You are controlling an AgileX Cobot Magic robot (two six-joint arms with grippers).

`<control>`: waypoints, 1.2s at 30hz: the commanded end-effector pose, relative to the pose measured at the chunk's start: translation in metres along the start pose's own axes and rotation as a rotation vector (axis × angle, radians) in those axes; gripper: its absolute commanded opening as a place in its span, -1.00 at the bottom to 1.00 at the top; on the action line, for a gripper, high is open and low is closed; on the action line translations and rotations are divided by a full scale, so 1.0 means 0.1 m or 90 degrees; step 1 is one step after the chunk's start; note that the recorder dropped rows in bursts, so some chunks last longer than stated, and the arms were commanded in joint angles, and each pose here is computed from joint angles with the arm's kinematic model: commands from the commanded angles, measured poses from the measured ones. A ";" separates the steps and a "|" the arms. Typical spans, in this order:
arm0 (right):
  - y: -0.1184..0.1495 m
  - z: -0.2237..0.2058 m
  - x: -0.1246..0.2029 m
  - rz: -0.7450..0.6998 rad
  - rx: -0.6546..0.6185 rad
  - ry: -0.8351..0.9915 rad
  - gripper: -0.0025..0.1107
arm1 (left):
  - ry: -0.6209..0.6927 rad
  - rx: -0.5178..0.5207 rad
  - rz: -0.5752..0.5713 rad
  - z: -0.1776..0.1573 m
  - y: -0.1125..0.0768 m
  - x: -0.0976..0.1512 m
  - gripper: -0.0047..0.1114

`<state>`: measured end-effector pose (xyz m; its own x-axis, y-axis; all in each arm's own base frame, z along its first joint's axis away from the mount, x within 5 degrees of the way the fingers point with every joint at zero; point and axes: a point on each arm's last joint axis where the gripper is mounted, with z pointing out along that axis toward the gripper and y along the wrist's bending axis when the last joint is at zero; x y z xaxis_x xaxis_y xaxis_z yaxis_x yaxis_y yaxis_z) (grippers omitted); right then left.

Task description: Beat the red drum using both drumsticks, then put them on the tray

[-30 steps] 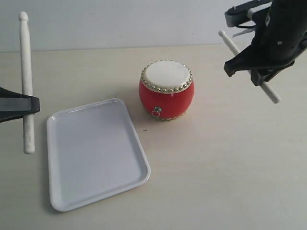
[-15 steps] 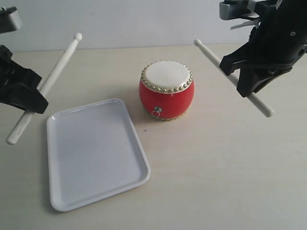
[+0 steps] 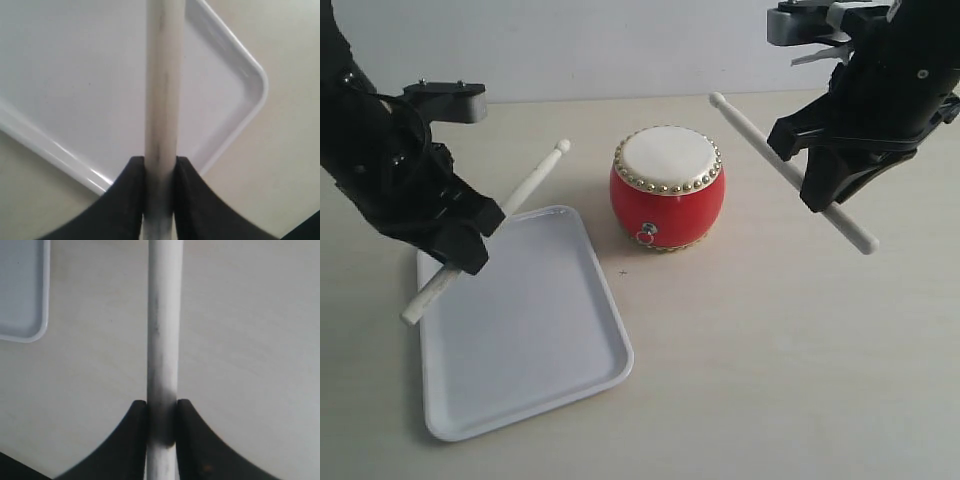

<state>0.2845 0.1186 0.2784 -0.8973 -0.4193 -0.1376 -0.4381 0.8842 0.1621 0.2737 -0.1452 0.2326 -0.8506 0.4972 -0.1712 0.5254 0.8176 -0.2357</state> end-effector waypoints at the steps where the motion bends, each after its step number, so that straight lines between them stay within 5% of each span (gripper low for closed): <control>1: 0.09 0.06 -0.03 -0.036 0.008 0.013 -0.96 | -0.038 0.004 -0.001 -0.09 -0.04 -0.10 -0.92; 7: 0.13 0.22 -0.12 -0.051 0.010 0.039 -0.96 | -0.025 -0.005 0.005 -0.10 -0.03 -0.09 -0.92; 15: 0.19 -0.14 -0.31 -0.066 0.019 -0.050 -0.96 | -0.018 -0.016 0.012 -0.10 -0.02 -0.08 -0.92; 23: 0.04 0.59 -0.28 -0.045 0.021 0.102 -0.96 | 0.004 -0.023 0.020 -0.10 -0.01 -0.05 -0.92; 31: 0.16 -0.17 -0.33 -0.070 0.038 -0.054 -0.96 | -0.021 -0.034 0.037 -0.20 -0.02 -0.13 -0.92; 36: 0.17 -0.28 -0.28 -0.075 0.044 -0.075 -0.96 | -0.062 -0.040 0.059 -0.42 -0.06 -0.36 -0.92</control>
<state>0.3013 0.1417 0.3094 -0.8339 -0.4891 -0.2556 -0.5239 0.8472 0.0882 0.2937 -0.1493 0.2672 -0.8105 0.5264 -0.2569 0.5735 0.8022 -0.1658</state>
